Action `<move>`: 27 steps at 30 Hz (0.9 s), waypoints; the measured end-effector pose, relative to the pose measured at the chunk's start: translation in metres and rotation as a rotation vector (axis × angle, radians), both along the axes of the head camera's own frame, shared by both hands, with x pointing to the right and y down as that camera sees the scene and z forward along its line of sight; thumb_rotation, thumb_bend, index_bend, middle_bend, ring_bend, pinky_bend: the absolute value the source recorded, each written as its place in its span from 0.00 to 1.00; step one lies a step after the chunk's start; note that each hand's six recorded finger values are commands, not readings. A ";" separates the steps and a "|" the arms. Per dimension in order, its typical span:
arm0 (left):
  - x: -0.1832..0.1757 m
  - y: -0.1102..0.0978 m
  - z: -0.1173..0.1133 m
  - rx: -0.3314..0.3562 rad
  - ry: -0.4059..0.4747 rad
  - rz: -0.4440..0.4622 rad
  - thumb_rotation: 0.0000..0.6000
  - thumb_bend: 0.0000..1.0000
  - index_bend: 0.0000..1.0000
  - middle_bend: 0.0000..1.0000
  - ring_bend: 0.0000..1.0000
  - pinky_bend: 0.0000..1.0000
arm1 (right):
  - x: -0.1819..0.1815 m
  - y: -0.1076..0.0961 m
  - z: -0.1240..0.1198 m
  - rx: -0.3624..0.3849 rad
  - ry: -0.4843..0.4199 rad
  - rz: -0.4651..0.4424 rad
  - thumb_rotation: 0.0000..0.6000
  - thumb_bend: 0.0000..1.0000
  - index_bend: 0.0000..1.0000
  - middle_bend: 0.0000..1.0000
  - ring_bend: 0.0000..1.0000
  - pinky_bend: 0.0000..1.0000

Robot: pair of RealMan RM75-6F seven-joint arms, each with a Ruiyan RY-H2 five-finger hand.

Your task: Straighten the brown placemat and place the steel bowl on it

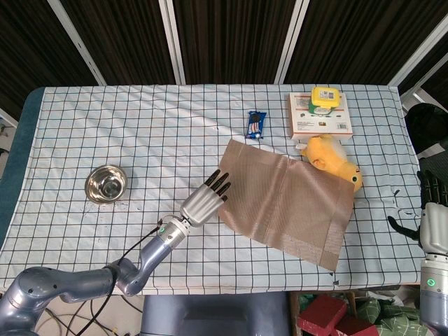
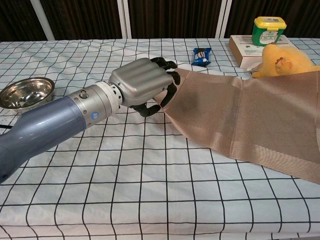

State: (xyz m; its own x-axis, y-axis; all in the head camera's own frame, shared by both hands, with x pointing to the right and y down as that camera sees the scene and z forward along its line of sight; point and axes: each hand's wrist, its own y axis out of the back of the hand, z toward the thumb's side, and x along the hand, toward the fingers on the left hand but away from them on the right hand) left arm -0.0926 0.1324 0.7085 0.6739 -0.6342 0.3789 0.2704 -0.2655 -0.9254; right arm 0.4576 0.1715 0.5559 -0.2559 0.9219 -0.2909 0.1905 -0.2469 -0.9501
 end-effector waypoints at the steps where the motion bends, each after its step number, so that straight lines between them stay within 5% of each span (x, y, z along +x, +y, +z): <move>1: -0.001 0.000 0.000 0.001 0.001 -0.001 1.00 0.44 0.55 0.18 0.02 0.09 | 0.000 0.000 0.000 0.000 0.000 0.000 1.00 0.12 0.00 0.00 0.00 0.16; 11: -0.027 -0.008 -0.009 0.020 -0.010 -0.029 1.00 0.44 0.56 0.18 0.04 0.09 | 0.001 0.000 -0.001 0.003 -0.002 -0.001 1.00 0.12 0.00 0.00 0.00 0.16; 20: -0.098 -0.025 -0.015 0.044 -0.093 -0.132 1.00 0.44 0.57 0.18 0.04 0.09 | -0.001 0.000 -0.001 0.003 0.000 -0.008 1.00 0.12 0.00 0.00 0.00 0.16; 27: -0.120 -0.012 -0.026 0.012 -0.086 -0.132 1.00 0.44 0.58 0.18 0.04 0.09 | -0.001 0.000 -0.002 0.009 0.003 -0.007 1.00 0.12 0.00 0.00 0.00 0.16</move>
State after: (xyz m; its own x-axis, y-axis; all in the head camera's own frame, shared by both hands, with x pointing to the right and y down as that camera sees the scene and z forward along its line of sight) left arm -0.2125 0.1203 0.6829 0.5495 -0.7200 0.4238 0.3126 -0.2933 -0.9035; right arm 0.4565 0.1720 0.5541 -0.2506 0.9260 -0.2822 0.1861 -0.2400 -0.9528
